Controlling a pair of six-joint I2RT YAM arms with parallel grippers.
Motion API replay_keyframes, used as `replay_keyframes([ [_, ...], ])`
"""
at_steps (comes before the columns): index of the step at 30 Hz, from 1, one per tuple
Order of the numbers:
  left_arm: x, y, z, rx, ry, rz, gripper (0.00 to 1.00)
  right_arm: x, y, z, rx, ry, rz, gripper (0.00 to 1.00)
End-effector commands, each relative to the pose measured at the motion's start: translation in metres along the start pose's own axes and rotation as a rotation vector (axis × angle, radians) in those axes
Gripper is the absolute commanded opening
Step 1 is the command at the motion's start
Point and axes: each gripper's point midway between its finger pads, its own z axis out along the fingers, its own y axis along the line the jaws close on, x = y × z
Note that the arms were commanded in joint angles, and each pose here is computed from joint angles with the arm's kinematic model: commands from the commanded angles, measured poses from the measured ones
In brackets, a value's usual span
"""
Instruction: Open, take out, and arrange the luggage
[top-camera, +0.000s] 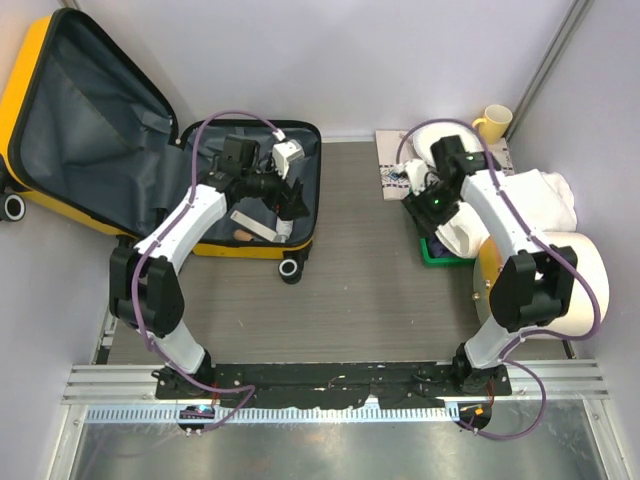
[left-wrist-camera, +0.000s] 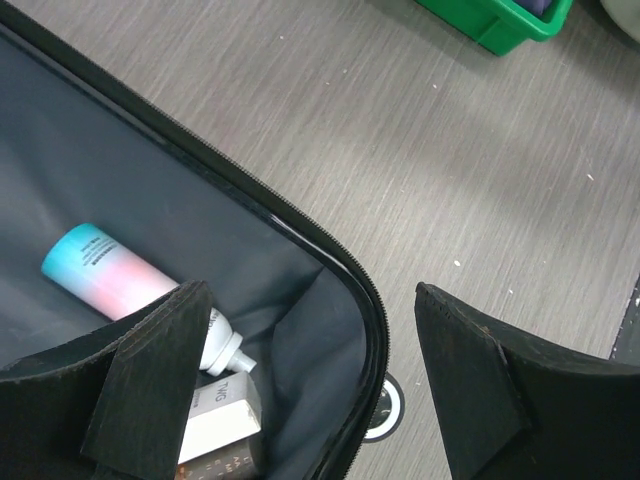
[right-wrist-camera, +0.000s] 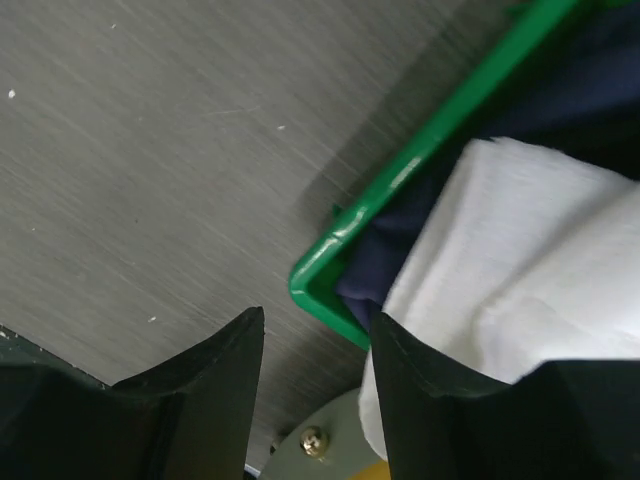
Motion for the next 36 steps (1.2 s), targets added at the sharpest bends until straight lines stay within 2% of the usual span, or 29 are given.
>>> replay_keyframes([
  [1, -0.020, -0.003, -0.022, -0.072, -0.035, 0.050, 0.86, 0.000, 0.014, 0.041, -0.017, 0.016, -0.031, 0.51],
  [7, -0.016, -0.005, -0.022, -0.085, -0.032, -0.012, 0.86, 0.010, 0.001, 0.084, 0.000, 0.086, -0.053, 0.49],
  [12, -0.015, -0.001, -0.022, -0.108, -0.034, -0.048, 0.86, 0.014, -0.040, 0.107, 0.151, 0.136, -0.020, 0.44],
  [16, -0.010, 0.000, -0.024, -0.122, -0.011, -0.041, 0.86, 0.017, -0.076, 0.100, 0.249, 0.133, 0.084, 0.33],
  [17, -0.008, 0.001, -0.024, -0.125, -0.004, -0.044, 0.86, 0.015, -0.083, 0.098, 0.267, 0.123, 0.099, 0.25],
  [23, 0.000, -0.002, -0.023, -0.110, 0.019, -0.053, 0.86, 0.007, -0.096, 0.077, 0.313, 0.071, 0.119, 0.22],
  [25, 0.002, -0.003, -0.023, -0.104, 0.027, -0.055, 0.86, 0.006, -0.098, 0.067, 0.315, 0.058, 0.113, 0.32],
  [26, 0.002, -0.004, -0.023, -0.098, 0.028, -0.054, 0.87, 0.008, -0.094, 0.062, 0.299, 0.063, 0.112, 0.51],
  [28, -0.001, -0.006, -0.022, -0.075, 0.023, -0.049, 0.87, -0.005, -0.078, 0.039, 0.216, -0.002, 0.091, 0.70],
  [31, -0.003, -0.011, -0.020, -0.048, 0.021, -0.049, 0.87, -0.029, -0.053, -0.007, 0.139, -0.144, 0.052, 0.82],
  [35, 0.000, -0.015, -0.021, -0.039, 0.029, -0.040, 0.88, -0.054, -0.029, -0.067, 0.095, -0.281, 0.046, 0.84],
  [36, 0.002, -0.015, -0.021, -0.037, 0.035, -0.035, 0.88, -0.052, -0.027, -0.076, 0.100, -0.280, 0.060, 0.84],
])
